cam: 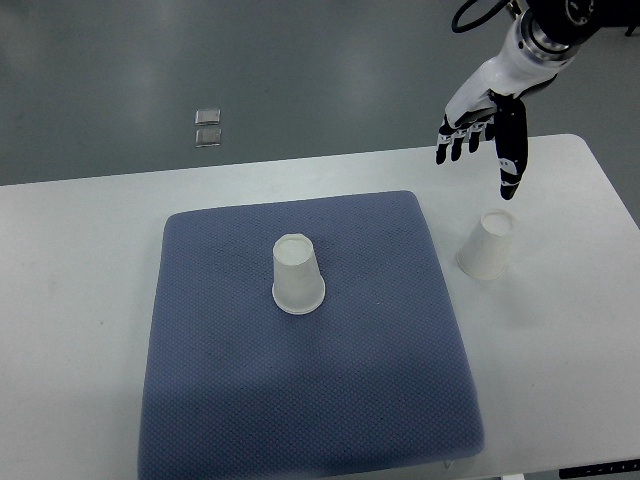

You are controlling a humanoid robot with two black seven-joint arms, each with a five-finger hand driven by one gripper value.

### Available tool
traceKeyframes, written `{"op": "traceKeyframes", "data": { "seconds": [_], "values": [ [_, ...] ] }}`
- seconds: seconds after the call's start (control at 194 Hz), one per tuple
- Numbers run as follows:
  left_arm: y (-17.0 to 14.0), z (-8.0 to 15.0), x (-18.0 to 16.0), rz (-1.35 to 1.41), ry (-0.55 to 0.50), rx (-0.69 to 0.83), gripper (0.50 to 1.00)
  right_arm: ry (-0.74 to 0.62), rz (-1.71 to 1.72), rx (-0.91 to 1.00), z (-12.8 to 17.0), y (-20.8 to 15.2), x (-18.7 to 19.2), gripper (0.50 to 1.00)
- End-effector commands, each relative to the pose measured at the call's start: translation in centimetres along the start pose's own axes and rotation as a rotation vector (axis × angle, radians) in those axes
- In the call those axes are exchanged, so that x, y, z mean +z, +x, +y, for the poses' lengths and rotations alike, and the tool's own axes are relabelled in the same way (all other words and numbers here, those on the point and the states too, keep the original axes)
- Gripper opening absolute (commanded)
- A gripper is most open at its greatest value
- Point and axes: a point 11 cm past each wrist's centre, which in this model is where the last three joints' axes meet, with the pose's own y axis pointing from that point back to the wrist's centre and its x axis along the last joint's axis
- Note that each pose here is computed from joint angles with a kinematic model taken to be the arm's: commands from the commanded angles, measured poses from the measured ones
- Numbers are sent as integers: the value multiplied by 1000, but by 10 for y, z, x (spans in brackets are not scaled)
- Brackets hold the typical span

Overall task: Stack paper cups
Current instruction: 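Lower the right hand down around the loose white paper cup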

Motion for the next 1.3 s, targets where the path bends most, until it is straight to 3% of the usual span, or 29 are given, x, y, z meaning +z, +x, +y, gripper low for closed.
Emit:
{"op": "traceKeyframes", "data": {
  "seconds": [0.0,0.788,1.297],
  "values": [
    [1,0,0,2,0,2,1000,-6,-14,62,-8,4,8,924],
    [2,0,0,9,0,6,1000,-129,-119,80,-128,-48,74,915],
    [3,0,-2,20,2,8,1000,-180,-175,80,-160,-63,96,913]
  ]
}}
